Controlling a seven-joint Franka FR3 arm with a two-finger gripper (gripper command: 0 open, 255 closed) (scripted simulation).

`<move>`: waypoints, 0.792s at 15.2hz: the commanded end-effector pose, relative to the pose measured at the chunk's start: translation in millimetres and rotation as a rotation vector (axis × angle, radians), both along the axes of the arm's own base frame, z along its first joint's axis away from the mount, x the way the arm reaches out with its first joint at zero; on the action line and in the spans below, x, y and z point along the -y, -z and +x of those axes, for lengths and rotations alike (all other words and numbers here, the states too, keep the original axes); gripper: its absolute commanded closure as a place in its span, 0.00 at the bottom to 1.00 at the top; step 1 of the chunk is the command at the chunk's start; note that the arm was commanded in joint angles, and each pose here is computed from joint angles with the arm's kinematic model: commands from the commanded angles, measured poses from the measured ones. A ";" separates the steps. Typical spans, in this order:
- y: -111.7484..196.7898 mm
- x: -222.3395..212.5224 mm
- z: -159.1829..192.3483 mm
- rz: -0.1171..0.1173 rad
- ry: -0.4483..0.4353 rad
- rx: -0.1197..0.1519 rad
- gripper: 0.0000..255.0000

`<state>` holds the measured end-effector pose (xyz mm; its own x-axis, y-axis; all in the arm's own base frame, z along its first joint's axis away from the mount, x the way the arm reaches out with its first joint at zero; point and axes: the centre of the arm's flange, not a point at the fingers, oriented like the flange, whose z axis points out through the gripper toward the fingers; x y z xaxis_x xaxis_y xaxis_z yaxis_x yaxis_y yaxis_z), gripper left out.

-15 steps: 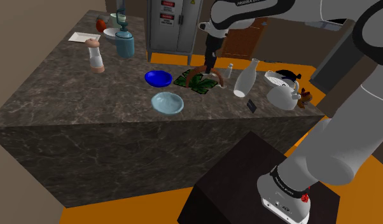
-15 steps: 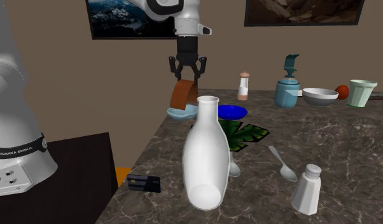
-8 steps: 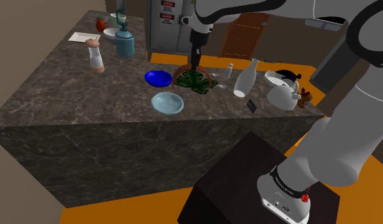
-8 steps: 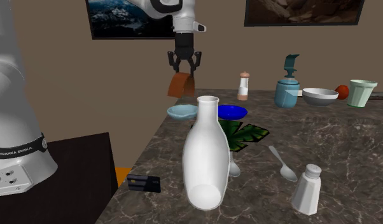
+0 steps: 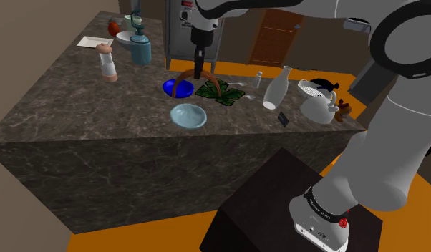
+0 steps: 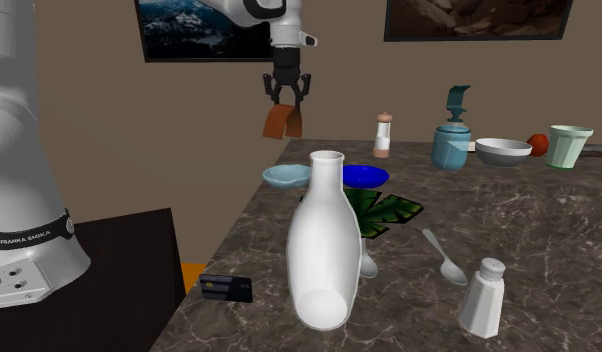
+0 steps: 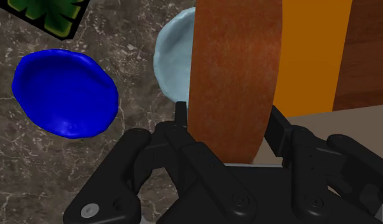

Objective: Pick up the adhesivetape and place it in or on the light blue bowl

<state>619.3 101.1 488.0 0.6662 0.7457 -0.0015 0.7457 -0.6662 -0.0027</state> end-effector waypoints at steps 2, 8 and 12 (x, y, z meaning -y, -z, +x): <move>12.4 -4.5 -0.2 0.000 0.001 0.000 1.00; 44.1 -4.5 -0.2 0.000 0.001 0.000 1.00; 65.2 -4.5 -0.2 0.000 0.001 0.000 1.00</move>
